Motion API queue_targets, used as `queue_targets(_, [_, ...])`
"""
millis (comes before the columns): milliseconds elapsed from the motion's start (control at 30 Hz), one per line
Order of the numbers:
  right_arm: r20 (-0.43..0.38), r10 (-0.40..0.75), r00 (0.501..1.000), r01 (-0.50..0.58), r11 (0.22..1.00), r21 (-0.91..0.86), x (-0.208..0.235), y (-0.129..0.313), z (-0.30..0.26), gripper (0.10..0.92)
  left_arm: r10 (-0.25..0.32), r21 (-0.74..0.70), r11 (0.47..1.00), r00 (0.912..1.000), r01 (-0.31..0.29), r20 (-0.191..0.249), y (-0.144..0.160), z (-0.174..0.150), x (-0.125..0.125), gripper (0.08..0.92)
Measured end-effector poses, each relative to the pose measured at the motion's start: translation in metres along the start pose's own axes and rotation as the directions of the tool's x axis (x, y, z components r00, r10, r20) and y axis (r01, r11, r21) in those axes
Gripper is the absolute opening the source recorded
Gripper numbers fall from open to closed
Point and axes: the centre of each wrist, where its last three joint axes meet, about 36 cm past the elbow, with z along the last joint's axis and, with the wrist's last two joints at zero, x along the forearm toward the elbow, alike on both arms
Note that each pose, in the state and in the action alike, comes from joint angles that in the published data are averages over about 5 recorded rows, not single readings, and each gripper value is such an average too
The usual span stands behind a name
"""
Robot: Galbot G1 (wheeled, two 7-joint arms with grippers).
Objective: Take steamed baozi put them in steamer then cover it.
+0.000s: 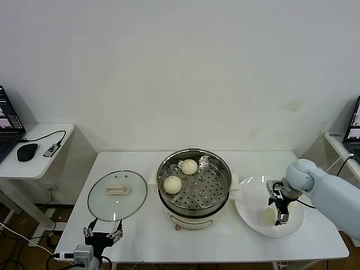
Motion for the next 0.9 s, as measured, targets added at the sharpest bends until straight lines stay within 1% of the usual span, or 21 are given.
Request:
queue_targets(133, [-0.002,-0.001,1.000,0.001,1.000,0.005,-0.002,0.000,0.001,0.823,0.000,0.001,1.000,1.0000,0.000,0.000,0.000,0.000,-0.001,0.823])
queue_targets(233, [-0.002,0.000,1.000,0.000,1.000,0.008,-0.002,0.000,0.002,0.802,0.000,0.001,1.000,1.0000,0.000,-0.001,-0.001,0.001,-0.001,0.823])
queue_targets(400, [-0.003,0.002,1.000,-0.001,1.000,0.007,-0.002,0.000,0.003,0.679,0.000,0.001,1.000,1.0000,0.000,-0.002,-0.001,0.001,-0.001,0.823])
queue_targets(500, [-0.003,0.005,1.000,-0.005,1.000,0.003,-0.001,0.000,0.005,0.629,0.001,0.002,1.000,1.0000,-0.001,-0.002,-0.002,0.001,-0.001,0.823])
queue_targets(733, [-0.002,0.012,1.000,-0.012,1.000,-0.007,0.011,-0.001,0.009,0.603,0.002,0.002,1.000,1.0000,-0.002,0.002,-0.003,0.000,-0.002,0.823])
queue_targets(900, [0.002,0.027,1.000,-0.027,1.000,-0.008,0.037,-0.005,0.011,0.602,0.004,0.005,1.000,0.9999,-0.004,0.011,-0.004,-0.003,-0.002,0.823])
